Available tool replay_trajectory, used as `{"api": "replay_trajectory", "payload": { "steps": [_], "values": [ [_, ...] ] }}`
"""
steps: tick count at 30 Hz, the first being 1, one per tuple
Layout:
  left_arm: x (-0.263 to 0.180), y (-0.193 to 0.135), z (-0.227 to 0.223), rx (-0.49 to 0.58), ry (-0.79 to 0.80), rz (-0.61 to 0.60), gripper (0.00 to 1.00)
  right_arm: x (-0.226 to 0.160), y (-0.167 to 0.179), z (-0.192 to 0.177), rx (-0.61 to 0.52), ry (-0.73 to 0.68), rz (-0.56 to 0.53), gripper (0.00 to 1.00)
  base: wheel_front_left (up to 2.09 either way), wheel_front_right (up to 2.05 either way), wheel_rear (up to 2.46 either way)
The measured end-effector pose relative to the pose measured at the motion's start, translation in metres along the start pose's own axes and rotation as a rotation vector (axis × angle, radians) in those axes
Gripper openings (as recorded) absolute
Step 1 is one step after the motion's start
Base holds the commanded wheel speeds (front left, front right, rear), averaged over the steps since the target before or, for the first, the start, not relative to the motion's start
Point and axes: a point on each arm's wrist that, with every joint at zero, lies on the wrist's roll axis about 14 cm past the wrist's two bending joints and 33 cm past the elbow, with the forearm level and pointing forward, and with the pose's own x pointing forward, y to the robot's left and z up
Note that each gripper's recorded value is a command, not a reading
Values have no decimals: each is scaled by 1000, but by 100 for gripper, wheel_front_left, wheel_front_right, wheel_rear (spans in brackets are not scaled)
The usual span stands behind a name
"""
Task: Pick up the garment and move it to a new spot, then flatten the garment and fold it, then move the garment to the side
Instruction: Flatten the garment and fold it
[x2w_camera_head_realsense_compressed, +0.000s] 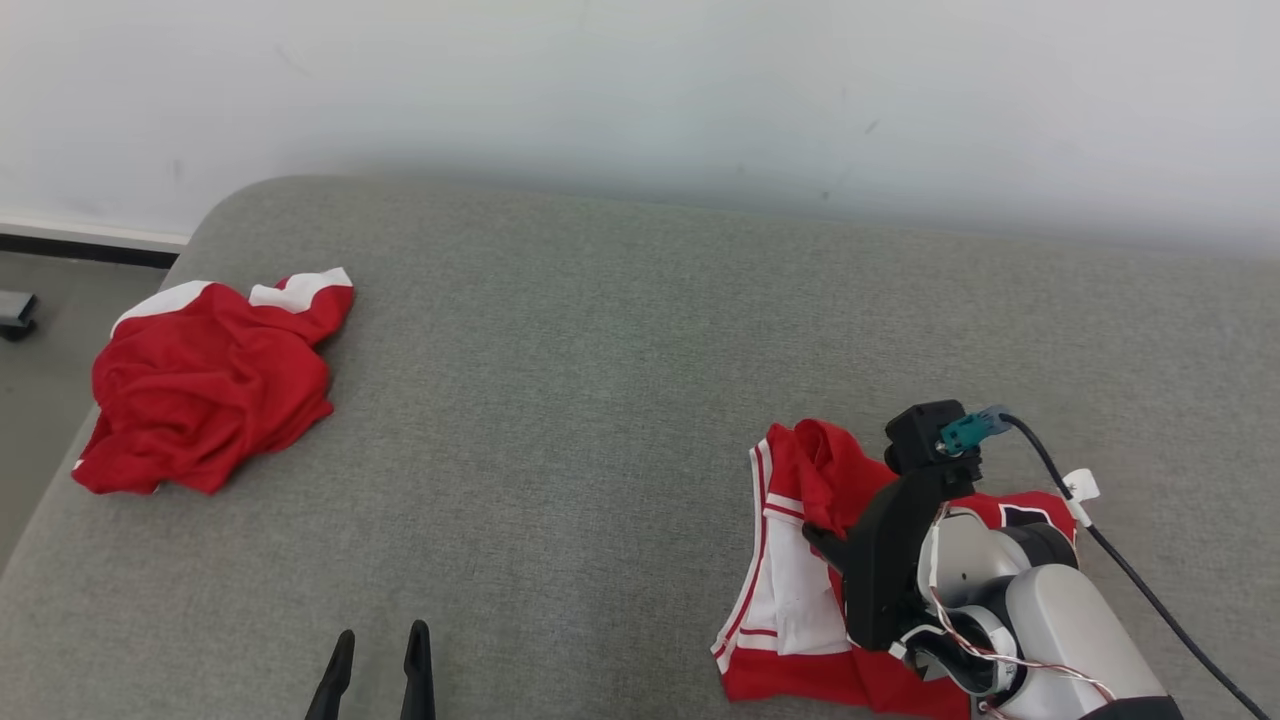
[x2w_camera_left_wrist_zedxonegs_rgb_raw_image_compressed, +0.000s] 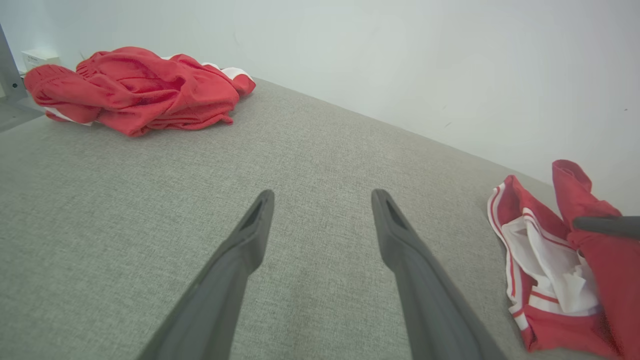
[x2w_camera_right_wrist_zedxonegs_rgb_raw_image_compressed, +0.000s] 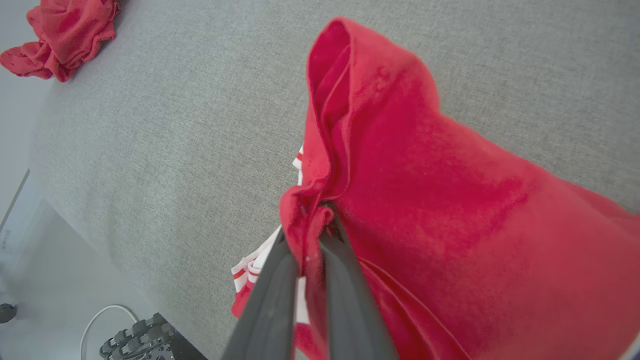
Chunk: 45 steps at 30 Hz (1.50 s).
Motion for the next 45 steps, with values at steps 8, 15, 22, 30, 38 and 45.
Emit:
{"api": "replay_trajectory", "payload": {
  "steps": [8,15,22,30,38,45],
  "values": [
    [-4,8,0,-5,1,29,100,18,7,-5,-8,24,18,100,0,0,0],
    [-3,7,-2,-5,8,32,100,13,13,33,18,-139,54,100,0,0,0],
    [-2,1,0,-7,-3,11,100,-19,-32,63,22,-327,-77,100,0,0,0],
    [-1,-3,7,-4,-26,-5,100,-44,-82,-14,113,-229,-231,0,0,0,0],
    [3,-5,11,2,-37,-11,100,-46,-76,-66,165,-131,-248,0,0,0,0],
    [0,-3,13,6,-44,-7,100,-31,-58,-74,63,-81,-230,0,0,0,0]
  ]
}}
